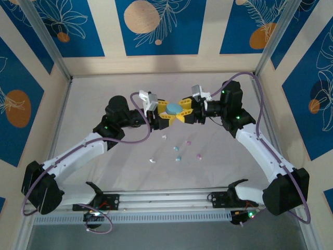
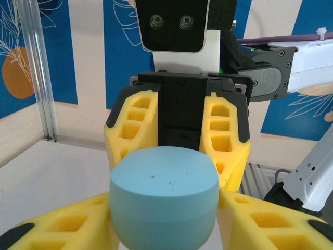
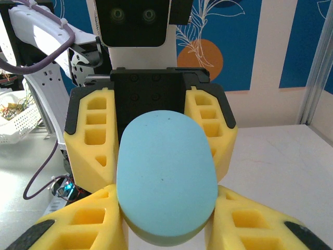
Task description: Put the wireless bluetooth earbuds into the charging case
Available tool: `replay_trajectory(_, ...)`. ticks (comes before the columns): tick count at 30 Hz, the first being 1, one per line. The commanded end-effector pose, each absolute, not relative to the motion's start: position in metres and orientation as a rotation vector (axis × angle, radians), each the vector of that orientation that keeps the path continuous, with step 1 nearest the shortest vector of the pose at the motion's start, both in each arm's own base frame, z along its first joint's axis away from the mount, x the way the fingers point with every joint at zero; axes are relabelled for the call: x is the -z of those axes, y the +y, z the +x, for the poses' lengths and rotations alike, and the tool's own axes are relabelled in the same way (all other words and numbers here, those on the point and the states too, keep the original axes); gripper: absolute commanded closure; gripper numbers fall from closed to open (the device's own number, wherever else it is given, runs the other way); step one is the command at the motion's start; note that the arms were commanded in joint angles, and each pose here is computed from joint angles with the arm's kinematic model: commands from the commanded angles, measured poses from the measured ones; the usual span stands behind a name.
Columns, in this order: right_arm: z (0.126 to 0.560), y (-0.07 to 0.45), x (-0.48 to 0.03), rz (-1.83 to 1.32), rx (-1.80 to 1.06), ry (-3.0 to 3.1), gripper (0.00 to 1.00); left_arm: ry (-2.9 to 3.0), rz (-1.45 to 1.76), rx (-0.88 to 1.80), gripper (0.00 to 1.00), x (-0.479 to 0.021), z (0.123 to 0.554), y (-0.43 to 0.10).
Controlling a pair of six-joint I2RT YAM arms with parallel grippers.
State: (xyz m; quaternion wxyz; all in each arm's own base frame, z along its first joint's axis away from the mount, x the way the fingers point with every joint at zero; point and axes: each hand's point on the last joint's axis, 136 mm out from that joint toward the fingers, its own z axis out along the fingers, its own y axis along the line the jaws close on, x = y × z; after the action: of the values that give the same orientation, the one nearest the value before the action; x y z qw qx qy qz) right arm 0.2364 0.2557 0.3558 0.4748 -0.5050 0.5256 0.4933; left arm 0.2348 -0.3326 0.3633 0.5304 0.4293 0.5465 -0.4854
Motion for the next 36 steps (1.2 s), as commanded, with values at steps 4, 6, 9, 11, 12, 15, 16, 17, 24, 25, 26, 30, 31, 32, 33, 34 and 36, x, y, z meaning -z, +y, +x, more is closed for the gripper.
replay_trajectory(4, 0.233, 0.254, -0.352, -1.246, -1.219, 1.296, 0.68, 1.202, 1.02, 1.154, 0.48, -0.388, 0.23, -0.33)
replay_trajectory(6, 0.233, 0.254, -0.353, -1.246, -1.216, 1.295, 0.68, 1.205, 1.024, 1.155, 0.49, -0.387, 0.23, -0.33)
replay_trajectory(9, 0.233, 0.253, -0.354, -1.242, -1.21, 1.292, 0.68, 1.212, 1.026, 1.16, 0.49, -0.385, 0.23, -0.331)
replay_trajectory(11, 0.233, 0.253, -0.357, -1.24, -1.21, 1.284, 0.68, 1.224, 1.031, 1.157, 0.49, -0.383, 0.231, -0.331)
replay_trajectory(12, 0.233, 0.253, -0.358, -1.237, -1.21, 1.28, 0.68, 1.23, 1.034, 1.154, 0.48, -0.382, 0.231, -0.331)
replay_trajectory(15, 0.233, 0.252, -0.36, -1.233, -1.207, 1.274, 0.68, 1.248, 1.048, 1.133, 0.46, -0.377, 0.231, -0.331)
replay_trajectory(16, 0.233, 0.251, -0.36, -1.233, -1.209, 1.275, 0.68, 1.252, 1.047, 1.125, 0.46, -0.377, 0.232, -0.33)
replay_trajectory(17, 0.233, 0.251, -0.359, -1.232, -1.21, 1.276, 0.68, 1.255, 1.044, 1.114, 0.46, -0.377, 0.232, -0.329)
replay_trajectory(24, 0.231, 0.25, -0.355, -1.23, -1.213, 1.295, 0.68, 1.261, 1.043, 1.112, 0.48, -0.375, 0.235, -0.33)
replay_trajectory(25, 0.232, 0.25, -0.354, -1.229, -1.213, 1.298, 0.68, 1.258, 1.043, 1.116, 0.48, -0.375, 0.235, -0.331)
replay_trajectory(26, 0.232, 0.25, -0.353, -1.227, -1.212, 1.3, 0.68, 1.257, 1.044, 1.124, 0.48, -0.375, 0.235, -0.332)
replay_trajectory(30, 0.233, 0.249, -0.353, -1.221, -1.198, 1.296, 0.68, 1.254, 1.043, 1.128, 0.48, -0.373, 0.238, -0.334)
replay_trajectory(31, 0.233, 0.249, -0.353, -1.222, -1.198, 1.294, 0.68, 1.254, 1.044, 1.128, 0.48, -0.372, 0.238, -0.335)
replay_trajectory(32, 0.233, 0.249, -0.352, -1.221, -1.197, 1.297, 0.68, 1.253, 1.045, 1.127, 0.48, -0.371, 0.238, -0.335)
replay_trajectory(33, 0.234, 0.248, -0.351, -1.219, -1.195, 1.299, 0.68, 1.251, 1.046, 1.124, 0.48, -0.37, 0.239, -0.335)
replay_trajectory(34, 0.234, 0.247, -0.351, -1.219, -1.198, 1.3, 0.68, 1.25, 1.05, 1.122, 0.48, -0.369, 0.238, -0.335)
replay_trajectory(36, 0.235, 0.245, -0.35, -1.216, -1.202, 1.301, 0.68, 1.24, 1.051, 1.116, 0.47, -0.368, 0.239, -0.336)
